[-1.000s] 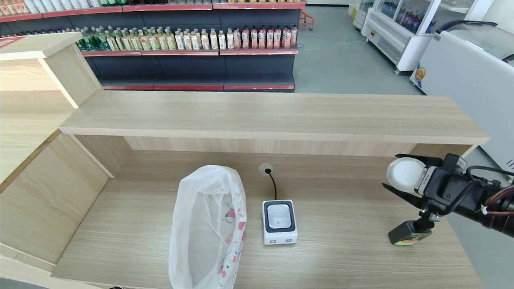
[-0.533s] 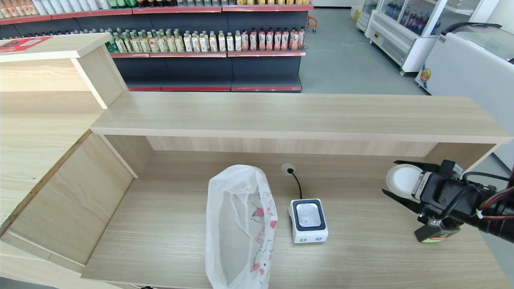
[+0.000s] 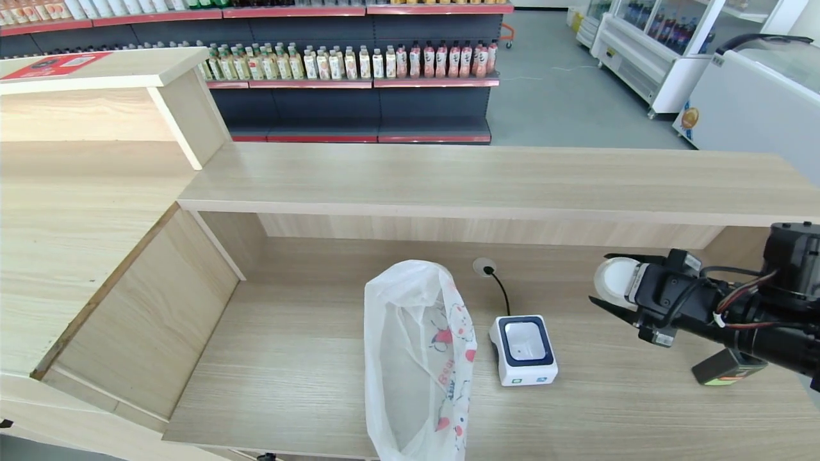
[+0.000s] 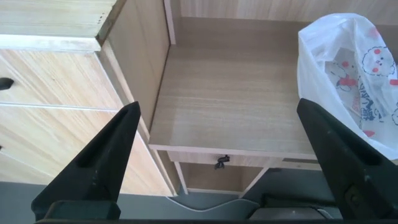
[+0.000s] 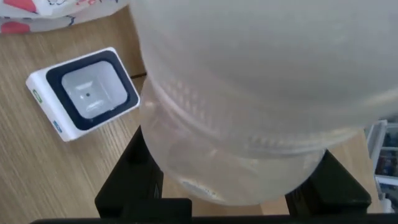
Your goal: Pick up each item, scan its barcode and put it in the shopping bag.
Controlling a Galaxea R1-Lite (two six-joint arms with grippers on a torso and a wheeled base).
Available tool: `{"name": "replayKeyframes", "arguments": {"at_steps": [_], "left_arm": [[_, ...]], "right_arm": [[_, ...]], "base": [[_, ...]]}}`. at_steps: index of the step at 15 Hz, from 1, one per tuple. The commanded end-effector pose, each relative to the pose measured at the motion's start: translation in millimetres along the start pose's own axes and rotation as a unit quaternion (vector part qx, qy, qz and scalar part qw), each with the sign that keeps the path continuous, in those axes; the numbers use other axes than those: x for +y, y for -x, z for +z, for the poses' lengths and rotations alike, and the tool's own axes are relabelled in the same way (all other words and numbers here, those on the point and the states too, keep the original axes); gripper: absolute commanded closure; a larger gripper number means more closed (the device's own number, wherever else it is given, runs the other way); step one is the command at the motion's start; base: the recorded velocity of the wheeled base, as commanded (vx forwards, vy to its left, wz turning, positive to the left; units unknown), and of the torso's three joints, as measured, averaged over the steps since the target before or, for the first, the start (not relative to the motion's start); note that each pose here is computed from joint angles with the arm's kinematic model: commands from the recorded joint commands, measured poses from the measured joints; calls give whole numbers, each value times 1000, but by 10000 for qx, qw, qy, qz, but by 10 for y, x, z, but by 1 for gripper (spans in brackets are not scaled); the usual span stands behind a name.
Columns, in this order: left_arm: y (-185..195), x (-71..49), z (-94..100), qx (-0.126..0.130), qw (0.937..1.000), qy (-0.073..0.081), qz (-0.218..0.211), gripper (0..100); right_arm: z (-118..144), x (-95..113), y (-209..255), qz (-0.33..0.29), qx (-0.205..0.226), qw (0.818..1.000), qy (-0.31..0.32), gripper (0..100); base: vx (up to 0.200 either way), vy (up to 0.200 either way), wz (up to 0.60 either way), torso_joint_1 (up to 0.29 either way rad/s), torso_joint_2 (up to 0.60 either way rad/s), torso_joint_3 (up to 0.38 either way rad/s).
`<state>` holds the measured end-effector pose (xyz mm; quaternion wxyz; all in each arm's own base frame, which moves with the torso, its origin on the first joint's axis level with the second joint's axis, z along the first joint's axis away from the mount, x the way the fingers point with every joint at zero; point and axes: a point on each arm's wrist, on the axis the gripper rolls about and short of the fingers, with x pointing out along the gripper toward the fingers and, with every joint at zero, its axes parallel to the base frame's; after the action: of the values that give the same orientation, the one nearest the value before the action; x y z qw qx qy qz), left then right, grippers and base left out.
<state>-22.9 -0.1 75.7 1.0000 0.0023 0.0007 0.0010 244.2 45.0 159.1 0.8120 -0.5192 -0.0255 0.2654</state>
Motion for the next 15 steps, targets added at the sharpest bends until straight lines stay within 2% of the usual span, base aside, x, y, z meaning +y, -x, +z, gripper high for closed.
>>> {"name": "replayKeyframes", "arguments": {"at_steps": [1, 3, 6, 15], "left_arm": [[0, 0, -1, 0, 10000, -7, 6, 0], [0, 0, -1, 0, 10000, -7, -2, 0], [0, 0, -1, 0, 10000, -7, 6, 0], [0, 0, -1, 0, 10000, -7, -2, 0]], "right_arm": [[-62, 71, -108, 234, 28, 9997, -87, 100], [-117, 123, -260, 571, -359, 9975, -191, 100], [-167, 88, -447, 784, -816, 9933, -244, 100], [-371, 139, -867, 1123, -1441, 9826, -335, 100]], "base": [[0, 0, 0, 0, 0, 0], [0, 0, 0, 0, 0, 0], [0, 0, 0, 0, 0, 0], [0, 0, 0, 0, 0, 0]]}}
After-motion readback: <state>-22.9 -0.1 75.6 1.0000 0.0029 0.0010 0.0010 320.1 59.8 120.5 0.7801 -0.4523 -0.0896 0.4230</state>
